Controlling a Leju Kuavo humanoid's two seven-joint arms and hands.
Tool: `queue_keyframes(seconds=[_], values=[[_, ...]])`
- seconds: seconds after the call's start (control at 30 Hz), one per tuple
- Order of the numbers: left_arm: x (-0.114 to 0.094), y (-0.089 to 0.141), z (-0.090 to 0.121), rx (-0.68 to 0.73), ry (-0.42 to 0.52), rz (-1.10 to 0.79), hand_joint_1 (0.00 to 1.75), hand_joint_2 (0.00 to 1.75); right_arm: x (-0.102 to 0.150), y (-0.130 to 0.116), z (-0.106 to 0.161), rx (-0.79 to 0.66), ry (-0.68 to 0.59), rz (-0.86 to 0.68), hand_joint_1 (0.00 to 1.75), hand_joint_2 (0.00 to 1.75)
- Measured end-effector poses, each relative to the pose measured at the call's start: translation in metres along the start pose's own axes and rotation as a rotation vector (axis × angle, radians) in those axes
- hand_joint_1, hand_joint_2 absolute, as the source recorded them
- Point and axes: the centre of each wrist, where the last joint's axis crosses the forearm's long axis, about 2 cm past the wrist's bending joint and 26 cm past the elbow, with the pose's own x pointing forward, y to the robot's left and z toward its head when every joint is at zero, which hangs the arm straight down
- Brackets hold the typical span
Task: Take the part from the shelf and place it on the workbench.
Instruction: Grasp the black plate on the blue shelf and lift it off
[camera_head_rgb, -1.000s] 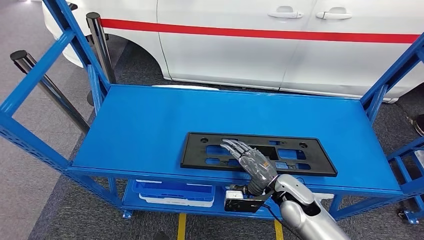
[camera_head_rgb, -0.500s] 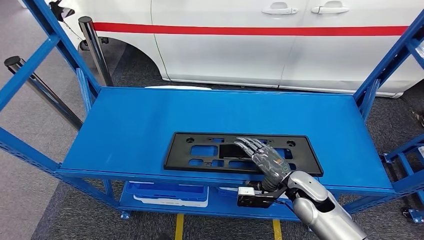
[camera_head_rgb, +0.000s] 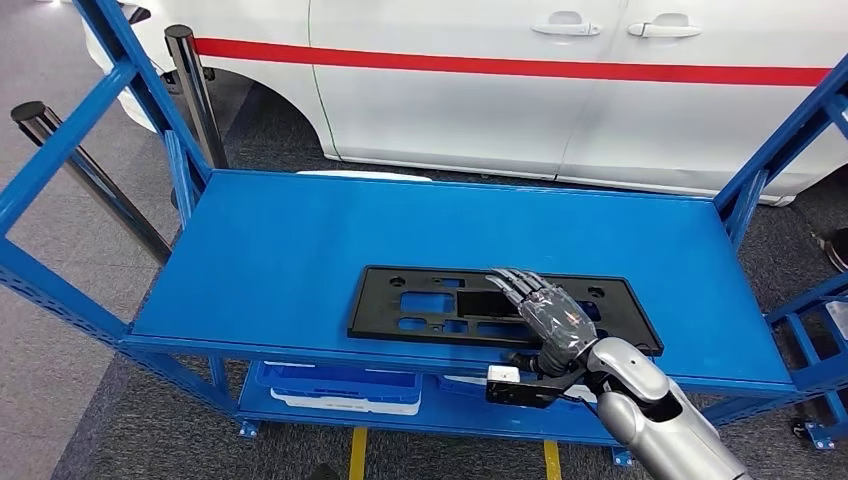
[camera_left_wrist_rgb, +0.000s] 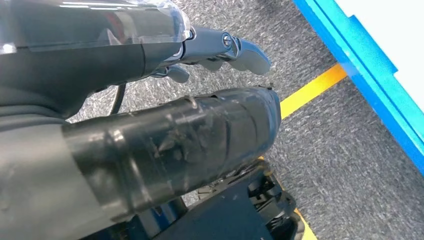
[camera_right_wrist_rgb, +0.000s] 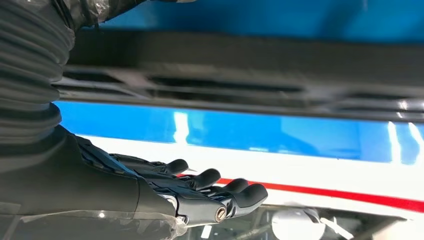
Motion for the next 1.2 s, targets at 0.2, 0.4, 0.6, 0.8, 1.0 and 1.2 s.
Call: queue_keyframes(seconds=[0.2,0.4,0.6,0.8,1.0,1.2], values=[[0.0,0.0,0.0,-0.001,0.0,0.001,0.0,0.0,-0.005,-0.002,0.004,-0.005,0.025,0.026,0.0,1.75],[0.0,0.0,0.0,0.0,0.0,0.003,0.0,0.0,-0.008,-0.002,0.006,-0.025,0.058,0.083,0.04,1.75],[-0.002,-0.001,0.001,-0.002,0.004,0.004,0.0,0.0,-0.012,0.003,0.013,-0.029,0.098,0.105,1.58,1.75],[-0.002,0.0,0.001,-0.001,0.003,0.006,0.0,0.0,-0.02,0.005,0.022,-0.033,0.139,0.122,1.75,1.75],[-0.002,-0.001,0.001,-0.002,0.004,0.006,0.0,0.0,-0.024,0.009,0.03,-0.051,0.161,0.135,1.75,1.75],[-0.002,-0.001,0.001,-0.002,0.005,0.01,0.0,0.0,-0.023,0.007,0.035,-0.103,0.162,0.159,1.75,1.75]])
